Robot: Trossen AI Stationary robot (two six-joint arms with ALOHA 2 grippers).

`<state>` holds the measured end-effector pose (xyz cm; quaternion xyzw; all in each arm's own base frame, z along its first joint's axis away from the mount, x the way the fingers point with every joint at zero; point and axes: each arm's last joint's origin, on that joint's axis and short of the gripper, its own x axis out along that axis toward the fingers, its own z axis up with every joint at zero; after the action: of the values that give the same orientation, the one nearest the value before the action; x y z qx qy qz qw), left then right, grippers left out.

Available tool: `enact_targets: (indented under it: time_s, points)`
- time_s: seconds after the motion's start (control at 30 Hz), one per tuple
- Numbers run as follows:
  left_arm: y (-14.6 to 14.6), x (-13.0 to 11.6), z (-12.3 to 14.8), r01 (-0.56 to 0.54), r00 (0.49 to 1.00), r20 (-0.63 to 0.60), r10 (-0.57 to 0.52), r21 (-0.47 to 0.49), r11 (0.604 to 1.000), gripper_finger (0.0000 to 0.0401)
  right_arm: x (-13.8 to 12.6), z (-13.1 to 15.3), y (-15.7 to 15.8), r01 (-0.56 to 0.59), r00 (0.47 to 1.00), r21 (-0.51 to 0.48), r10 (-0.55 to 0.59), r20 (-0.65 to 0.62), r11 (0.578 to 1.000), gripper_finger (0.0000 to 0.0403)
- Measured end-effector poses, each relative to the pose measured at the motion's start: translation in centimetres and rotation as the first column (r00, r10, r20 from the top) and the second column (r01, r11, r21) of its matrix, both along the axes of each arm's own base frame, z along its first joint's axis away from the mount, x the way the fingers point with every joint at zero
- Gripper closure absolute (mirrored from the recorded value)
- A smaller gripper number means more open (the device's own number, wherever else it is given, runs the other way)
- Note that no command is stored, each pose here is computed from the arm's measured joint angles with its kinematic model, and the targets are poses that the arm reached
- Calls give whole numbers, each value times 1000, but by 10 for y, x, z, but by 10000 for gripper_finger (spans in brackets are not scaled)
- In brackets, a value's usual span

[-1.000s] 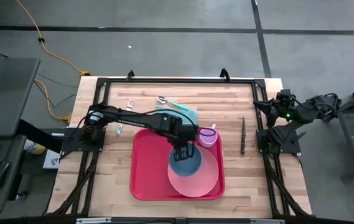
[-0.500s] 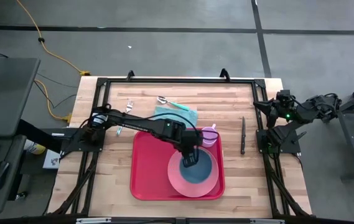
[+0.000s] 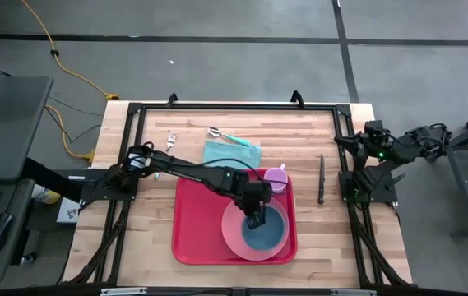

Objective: Set up tray
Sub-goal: Put the blue bowl on the pink plate

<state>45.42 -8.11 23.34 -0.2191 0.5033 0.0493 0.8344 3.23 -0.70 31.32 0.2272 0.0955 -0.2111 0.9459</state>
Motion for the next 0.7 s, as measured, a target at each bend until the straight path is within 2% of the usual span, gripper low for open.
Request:
enact_targets:
  time_s: [0.03, 0.1, 0.2, 0.27, 0.43, 0.6, 0.7]
  points:
    - [-2, 3, -2, -6, 1000, 12, 6, -14, 1000, 379, 0, 0, 0, -4, 1000, -2, 4, -1, 1000, 403]
    - [-4, -1, -6, -1, 999, -39, 0, -18, 1000, 379, 0, 0, 0, -9, 1000, -4, 9, -4, 1000, 403]
    - [-6, 3, -9, -11, 1000, -25, 10, -23, 1000, 379, 0, 0, 0, -19, 1000, -9, 19, -9, 1000, 403]
    - [-5, -2, -13, -13, 996, -91, 12, -7, 1000, 379, 0, 0, 1, -25, 1000, -7, 24, -10, 1000, 403]
    - [-3, 0, -16, -21, 996, -91, 21, 8, 1000, 379, 0, 0, 1, -32, 999, -4, 32, -11, 999, 403]
    - [-3, 3, -14, 7, 998, -62, -9, -36, 999, 379, 0, 0, 1, -34, 999, -3, 34, -12, 999, 403]
    - [-3, 3, -15, 8, 998, -67, -10, -31, 999, 365, 0, 0, 1, -34, 999, -3, 34, -11, 999, 403]
